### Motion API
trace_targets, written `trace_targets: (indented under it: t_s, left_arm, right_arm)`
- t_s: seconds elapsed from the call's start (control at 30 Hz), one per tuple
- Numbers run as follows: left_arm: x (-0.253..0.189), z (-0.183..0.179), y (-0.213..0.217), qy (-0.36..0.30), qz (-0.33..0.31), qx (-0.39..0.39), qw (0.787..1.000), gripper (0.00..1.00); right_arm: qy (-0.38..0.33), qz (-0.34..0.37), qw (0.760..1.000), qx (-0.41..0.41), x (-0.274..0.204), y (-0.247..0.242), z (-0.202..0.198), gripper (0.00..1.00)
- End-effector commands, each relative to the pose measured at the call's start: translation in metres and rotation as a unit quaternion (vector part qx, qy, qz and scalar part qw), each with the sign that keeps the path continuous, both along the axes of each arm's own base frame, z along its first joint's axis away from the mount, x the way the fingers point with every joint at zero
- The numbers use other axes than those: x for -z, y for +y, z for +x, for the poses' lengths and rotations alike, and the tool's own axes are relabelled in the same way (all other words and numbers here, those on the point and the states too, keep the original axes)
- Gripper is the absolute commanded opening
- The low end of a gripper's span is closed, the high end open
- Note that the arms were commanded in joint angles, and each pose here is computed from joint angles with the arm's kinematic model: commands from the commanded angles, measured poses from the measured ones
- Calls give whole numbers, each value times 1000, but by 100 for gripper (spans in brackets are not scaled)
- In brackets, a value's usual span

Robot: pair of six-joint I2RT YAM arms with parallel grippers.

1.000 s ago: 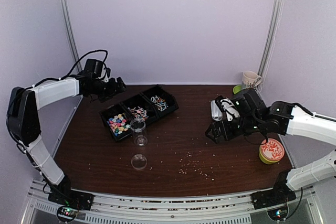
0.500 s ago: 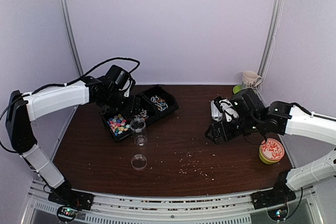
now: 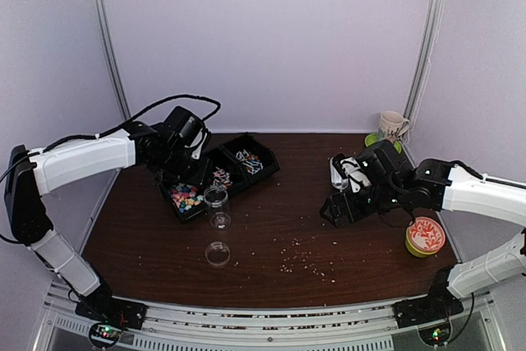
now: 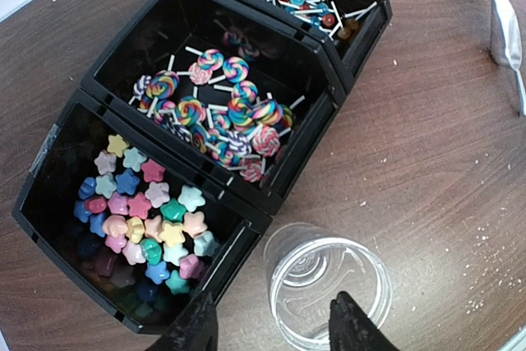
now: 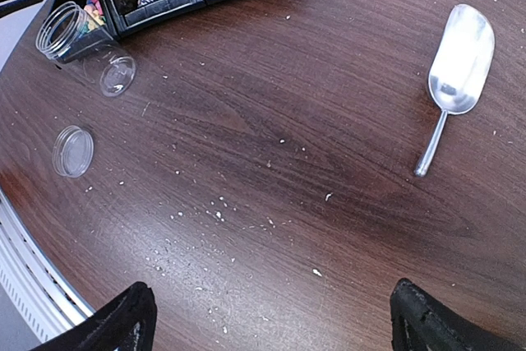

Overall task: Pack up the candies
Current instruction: Move the packing bottle to the center of the board.

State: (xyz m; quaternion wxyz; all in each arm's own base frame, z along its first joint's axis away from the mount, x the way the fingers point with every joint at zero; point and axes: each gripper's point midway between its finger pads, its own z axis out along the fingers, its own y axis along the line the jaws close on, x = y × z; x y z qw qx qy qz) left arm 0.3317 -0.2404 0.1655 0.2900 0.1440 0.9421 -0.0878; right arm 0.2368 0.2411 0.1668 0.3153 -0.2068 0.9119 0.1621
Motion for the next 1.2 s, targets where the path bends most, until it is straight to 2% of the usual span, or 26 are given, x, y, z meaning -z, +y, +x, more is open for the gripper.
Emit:
trace_targets:
  t_s: [0.0, 0.17, 0.6, 1.0, 1.17]
  left_arm:
    - [6, -3, -4, 8, 14, 18, 1000, 47]
    - [16, -3, -6, 16, 23, 18, 999, 39]
    - [26, -3, -14, 27, 32, 30, 999, 27]
    - [28, -2, -19, 28, 33, 34, 998, 2]
    - [26, -1, -22, 29, 28, 37, 999, 0]
  right_arm:
    - [-19, -6, 1000, 0, -5, 1, 5, 100]
    - [-19, -10, 1000, 1, -3, -1, 4, 99]
    - [-22, -12, 1000, 4, -2, -4, 4, 99]
    - [-22, -12, 1000, 2, -5, -3, 4, 100]
    - [-23, -11, 1000, 2, -8, -3, 4, 100]
